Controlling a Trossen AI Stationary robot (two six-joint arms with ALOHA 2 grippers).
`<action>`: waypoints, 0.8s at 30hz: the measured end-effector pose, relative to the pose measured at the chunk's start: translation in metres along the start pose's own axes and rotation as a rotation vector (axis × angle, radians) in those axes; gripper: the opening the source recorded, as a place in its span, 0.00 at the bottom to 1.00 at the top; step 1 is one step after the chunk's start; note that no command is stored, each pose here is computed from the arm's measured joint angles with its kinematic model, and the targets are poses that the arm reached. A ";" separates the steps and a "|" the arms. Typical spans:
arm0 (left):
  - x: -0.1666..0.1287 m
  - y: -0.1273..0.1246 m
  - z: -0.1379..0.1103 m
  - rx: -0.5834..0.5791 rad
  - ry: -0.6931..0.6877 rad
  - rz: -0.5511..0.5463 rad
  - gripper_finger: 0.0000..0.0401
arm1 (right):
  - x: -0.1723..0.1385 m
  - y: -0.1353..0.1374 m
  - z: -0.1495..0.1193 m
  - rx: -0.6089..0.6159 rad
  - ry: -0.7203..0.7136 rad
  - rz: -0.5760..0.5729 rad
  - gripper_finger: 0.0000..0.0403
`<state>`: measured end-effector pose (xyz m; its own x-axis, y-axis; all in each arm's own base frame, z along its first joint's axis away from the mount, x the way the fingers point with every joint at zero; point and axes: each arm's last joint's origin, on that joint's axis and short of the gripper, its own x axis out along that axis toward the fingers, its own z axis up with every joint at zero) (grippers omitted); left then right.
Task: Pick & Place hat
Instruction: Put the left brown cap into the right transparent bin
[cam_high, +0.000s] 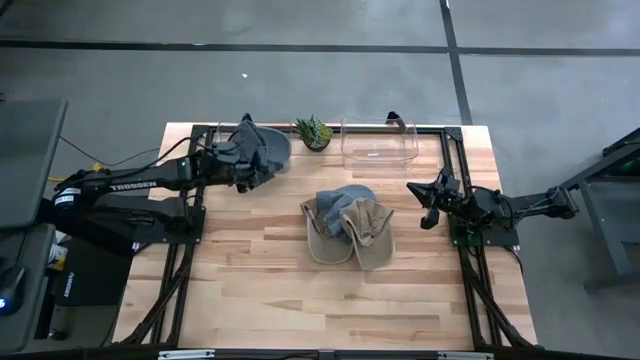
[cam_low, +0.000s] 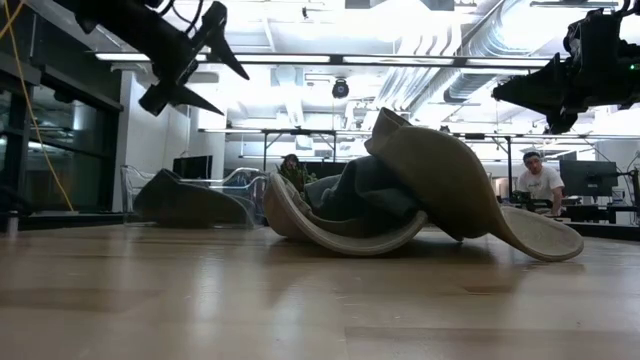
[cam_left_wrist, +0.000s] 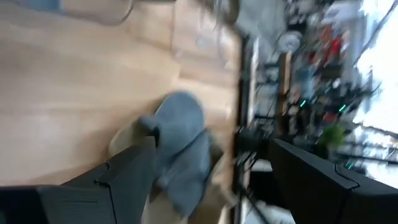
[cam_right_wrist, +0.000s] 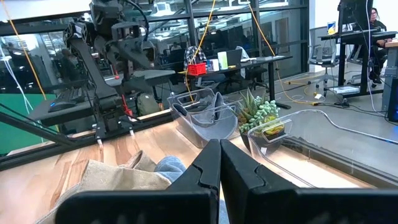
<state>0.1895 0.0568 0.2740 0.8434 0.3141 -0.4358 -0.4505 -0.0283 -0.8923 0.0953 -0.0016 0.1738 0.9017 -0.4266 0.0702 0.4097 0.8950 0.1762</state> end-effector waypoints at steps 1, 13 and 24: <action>0.000 0.002 -0.001 0.007 0.029 0.016 0.74 | 0.000 0.000 0.000 0.000 0.000 0.000 0.00; 0.006 0.009 -0.035 0.139 0.195 0.097 0.74 | 0.000 0.000 0.000 0.000 0.000 0.000 0.00; 0.019 0.023 -0.082 0.134 0.170 0.203 0.74 | 0.000 0.000 0.000 0.000 0.000 0.000 0.00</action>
<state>0.2194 -0.0155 0.2352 0.7642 0.1511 -0.6270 -0.6398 0.0550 -0.7665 0.0953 -0.0015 0.1739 0.9019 -0.4263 0.0702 0.4094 0.8952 0.1761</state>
